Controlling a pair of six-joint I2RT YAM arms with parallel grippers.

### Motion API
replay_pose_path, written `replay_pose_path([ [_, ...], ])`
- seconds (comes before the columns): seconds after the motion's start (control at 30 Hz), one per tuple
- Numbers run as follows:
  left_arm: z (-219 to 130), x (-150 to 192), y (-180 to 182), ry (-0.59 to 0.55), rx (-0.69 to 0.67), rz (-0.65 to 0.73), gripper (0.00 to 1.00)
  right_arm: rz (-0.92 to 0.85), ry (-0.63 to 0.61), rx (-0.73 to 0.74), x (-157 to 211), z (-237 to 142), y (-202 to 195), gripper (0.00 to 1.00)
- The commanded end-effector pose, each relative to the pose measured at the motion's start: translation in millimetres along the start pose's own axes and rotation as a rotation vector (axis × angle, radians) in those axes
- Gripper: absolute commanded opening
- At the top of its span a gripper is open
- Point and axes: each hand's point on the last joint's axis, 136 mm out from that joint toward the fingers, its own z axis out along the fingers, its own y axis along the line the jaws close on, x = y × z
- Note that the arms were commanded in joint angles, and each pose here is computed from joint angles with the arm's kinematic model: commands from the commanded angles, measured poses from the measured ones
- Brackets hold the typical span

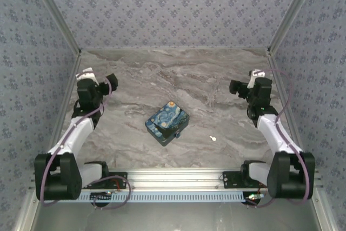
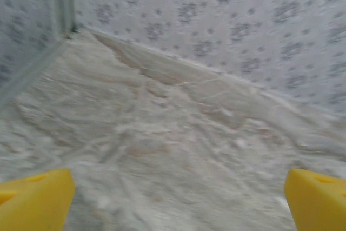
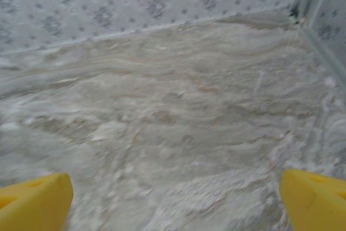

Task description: Unlock the padlock with the key

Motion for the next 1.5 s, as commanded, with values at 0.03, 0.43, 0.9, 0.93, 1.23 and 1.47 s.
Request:
replay_pose_path([
  [0.03, -25.4, 53.9, -74.3, 0.216, 0.243, -0.179, 0.99, 0.051, 0.380, -0.054, 73.2, -39.3, 34.0, 1.00],
  [0.43, -88.5, 97.8, -202.2, 0.302, 0.582, -0.125, 0.99, 0.075, 0.832, -0.116, 200.4, -109.7, 69.7, 0.77],
  [0.9, -86.3, 105.9, -218.9, 0.322, 0.607, -0.116, 0.99, 0.090, 0.897, -0.183, 233.5, -101.2, 91.9, 0.55],
  [0.93, -86.4, 105.8, -218.8, 0.321, 0.606, -0.115, 0.99, 0.087, 0.897, -0.188, 233.8, -99.3, 93.7, 0.54],
  [1.23, -84.3, 107.9, -219.7, 0.328, 0.599, -0.111, 0.99, 0.054, 0.952, -0.174, 247.1, -92.8, 95.3, 0.44],
  [1.47, -80.5, 109.3, -222.1, 0.337, 0.592, -0.101, 1.00, 0.043, 0.980, -0.182, 254.1, -92.0, 96.6, 0.38],
])
